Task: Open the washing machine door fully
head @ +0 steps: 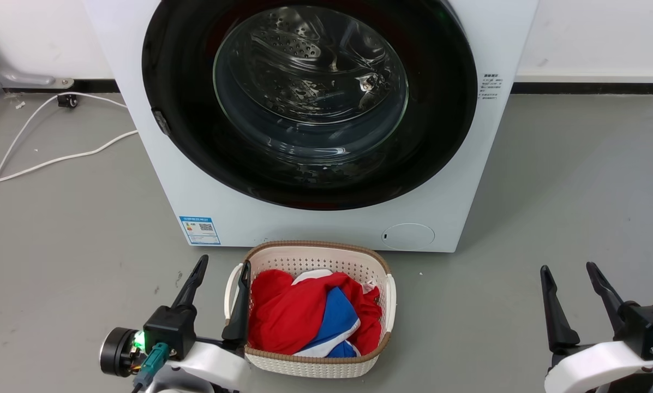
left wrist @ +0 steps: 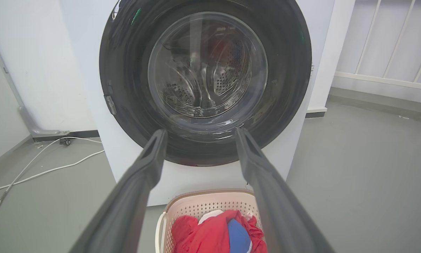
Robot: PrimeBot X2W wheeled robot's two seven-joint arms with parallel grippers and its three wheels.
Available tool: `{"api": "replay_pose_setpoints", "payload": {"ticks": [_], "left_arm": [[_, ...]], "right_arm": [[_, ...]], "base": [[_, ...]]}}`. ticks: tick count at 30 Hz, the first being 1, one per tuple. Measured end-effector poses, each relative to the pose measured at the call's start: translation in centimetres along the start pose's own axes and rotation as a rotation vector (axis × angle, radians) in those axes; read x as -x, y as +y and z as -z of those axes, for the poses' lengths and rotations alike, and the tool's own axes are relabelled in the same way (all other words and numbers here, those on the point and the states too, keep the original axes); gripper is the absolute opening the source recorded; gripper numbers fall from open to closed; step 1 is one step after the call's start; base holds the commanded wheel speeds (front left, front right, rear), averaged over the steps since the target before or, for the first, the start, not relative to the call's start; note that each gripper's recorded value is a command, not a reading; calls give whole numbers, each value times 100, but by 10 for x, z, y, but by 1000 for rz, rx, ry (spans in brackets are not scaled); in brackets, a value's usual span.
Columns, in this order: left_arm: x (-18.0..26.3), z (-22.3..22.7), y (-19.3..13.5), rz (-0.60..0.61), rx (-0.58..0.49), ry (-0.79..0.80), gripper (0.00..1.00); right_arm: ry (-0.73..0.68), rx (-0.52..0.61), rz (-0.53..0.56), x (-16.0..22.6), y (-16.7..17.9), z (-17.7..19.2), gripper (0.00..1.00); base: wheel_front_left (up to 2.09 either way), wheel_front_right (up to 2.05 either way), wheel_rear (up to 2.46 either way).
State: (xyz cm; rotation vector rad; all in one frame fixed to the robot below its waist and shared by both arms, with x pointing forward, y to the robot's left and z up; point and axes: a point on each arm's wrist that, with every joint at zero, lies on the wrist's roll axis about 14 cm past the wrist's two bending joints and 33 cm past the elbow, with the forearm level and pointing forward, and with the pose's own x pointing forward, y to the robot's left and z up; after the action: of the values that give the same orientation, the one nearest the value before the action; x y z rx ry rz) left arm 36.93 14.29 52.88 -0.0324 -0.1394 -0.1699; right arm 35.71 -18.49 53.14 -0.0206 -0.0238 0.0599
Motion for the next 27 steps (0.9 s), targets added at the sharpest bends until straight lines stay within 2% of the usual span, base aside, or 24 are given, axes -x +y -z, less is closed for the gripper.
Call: {"api": "replay_pose_setpoints", "payload": {"ticks": [7,19,20,21,25,27], "left_arm": [[1,4,1,-5,35,11,100],[3,9,3,-12,35,24,100],[3,9,4,-14,35,25,100],[3,9,4,-16,34,27,100],[3,10,5,-19,31,31,100],[4,11,5,-22,29,33,100]], "right_arm": [[0,-37,4,0,-1,3,100],[10,-40,9,0,-3,8,100],[13,-45,9,0,-3,8,37],[19,-49,9,0,-2,10,1],[26,-61,9,0,-2,12,0],[31,-101,14,0,-4,13,0]], "base": [[0,0,0],[0,0,0],[0,0,0],[0,0,0],[0,0,0],[0,0,0]]}}
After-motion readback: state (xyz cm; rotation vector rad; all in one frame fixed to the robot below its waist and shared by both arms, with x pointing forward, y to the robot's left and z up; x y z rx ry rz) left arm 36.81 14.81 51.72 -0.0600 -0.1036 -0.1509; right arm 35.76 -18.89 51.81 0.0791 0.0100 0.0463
